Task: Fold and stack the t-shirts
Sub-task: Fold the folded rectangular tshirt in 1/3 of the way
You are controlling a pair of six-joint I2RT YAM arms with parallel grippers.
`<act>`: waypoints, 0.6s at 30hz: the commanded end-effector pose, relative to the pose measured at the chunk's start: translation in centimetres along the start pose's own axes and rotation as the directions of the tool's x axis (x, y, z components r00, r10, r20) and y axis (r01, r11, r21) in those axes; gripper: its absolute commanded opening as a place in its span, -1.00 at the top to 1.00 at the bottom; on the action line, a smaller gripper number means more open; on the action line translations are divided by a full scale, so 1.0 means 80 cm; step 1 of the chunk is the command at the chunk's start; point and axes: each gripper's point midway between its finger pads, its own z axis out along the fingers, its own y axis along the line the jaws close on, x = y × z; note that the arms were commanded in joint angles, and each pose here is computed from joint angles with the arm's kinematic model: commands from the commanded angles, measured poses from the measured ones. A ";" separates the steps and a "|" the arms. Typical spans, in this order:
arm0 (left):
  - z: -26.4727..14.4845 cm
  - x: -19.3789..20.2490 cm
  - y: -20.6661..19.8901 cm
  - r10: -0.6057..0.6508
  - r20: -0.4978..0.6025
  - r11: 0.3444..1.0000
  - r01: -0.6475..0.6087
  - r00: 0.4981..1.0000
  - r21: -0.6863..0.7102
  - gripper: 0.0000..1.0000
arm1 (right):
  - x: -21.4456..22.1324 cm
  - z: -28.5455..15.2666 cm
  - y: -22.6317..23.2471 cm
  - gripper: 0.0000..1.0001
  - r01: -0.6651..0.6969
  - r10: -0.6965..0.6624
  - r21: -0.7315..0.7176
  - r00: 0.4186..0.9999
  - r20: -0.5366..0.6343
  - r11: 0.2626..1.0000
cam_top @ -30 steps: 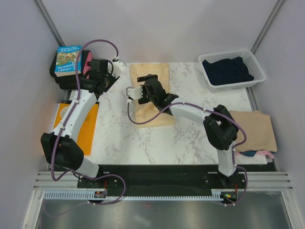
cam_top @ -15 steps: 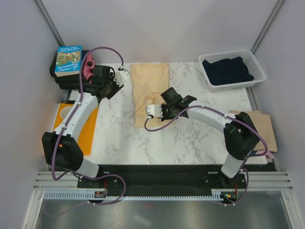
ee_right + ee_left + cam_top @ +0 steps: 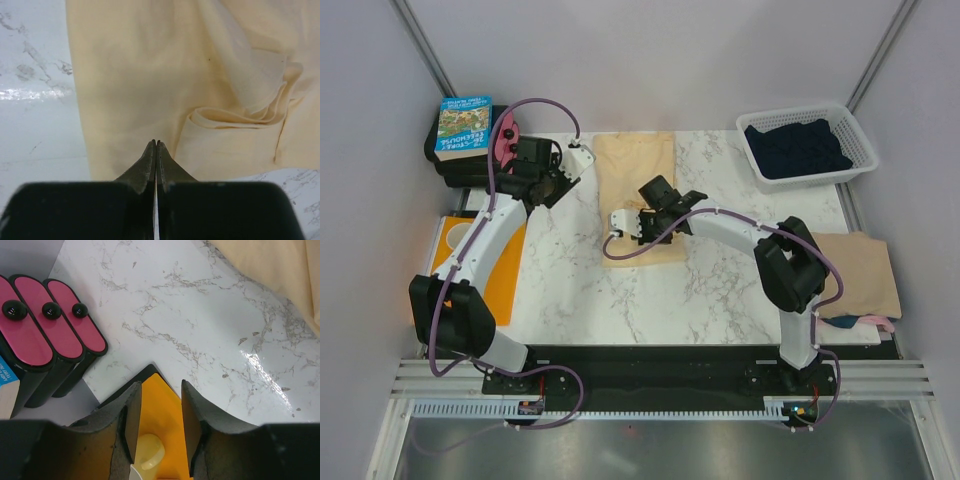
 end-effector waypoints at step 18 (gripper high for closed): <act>0.017 -0.016 0.006 0.006 0.032 1.000 -0.007 0.999 0.007 0.20 | 0.024 0.016 -0.108 1.00 0.102 -0.046 0.379 0.987 -0.155 0.920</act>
